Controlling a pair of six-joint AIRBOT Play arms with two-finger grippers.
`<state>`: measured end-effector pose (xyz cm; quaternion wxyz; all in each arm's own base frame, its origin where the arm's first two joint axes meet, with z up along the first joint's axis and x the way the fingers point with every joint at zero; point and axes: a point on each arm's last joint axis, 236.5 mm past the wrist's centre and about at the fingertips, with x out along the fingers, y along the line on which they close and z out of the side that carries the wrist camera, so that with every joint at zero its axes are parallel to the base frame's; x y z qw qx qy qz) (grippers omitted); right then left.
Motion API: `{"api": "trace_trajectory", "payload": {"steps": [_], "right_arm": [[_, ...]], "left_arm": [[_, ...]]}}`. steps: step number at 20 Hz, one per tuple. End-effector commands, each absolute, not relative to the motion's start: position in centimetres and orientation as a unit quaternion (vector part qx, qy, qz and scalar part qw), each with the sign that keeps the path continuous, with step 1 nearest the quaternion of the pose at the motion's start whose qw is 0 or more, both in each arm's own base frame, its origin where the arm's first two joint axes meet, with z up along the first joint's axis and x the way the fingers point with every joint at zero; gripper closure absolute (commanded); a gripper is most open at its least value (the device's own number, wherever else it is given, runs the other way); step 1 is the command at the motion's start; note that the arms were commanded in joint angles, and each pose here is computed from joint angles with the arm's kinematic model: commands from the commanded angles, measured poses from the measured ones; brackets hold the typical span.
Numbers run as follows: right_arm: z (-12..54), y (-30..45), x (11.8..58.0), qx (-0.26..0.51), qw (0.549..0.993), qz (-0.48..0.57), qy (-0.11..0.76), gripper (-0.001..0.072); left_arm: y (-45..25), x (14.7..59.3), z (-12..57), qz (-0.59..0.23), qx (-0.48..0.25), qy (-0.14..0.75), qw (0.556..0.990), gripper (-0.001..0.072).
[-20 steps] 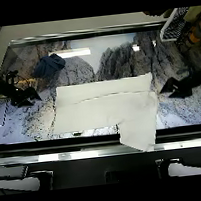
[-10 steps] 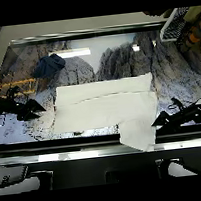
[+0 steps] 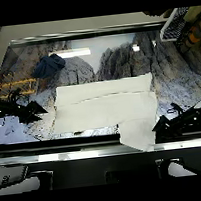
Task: Fold the clothes and pants, and hang the long-sleeved shirts on hangers.
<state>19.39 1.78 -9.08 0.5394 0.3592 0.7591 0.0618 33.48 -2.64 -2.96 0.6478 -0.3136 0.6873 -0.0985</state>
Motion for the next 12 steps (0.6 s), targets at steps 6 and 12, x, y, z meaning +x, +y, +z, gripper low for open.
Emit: {"api": "trace_trajectory", "payload": {"steps": [6, 12], "right_arm": [[-10.6, 4.2, 18.9, 0.418, 0.524, 0.050, 0.740, 0.0280], [-11.2, 5.3, 18.1, 0.430, 0.517, 0.059, 0.738, 0.0600]], "left_arm": [[-2.5, 33.7, -3.0, -0.096, -0.315, 0.683, 0.652, 0.0130], [-1.6, 33.9, -3.4, -0.081, -0.324, 0.675, 0.658, 0.0130]]}}
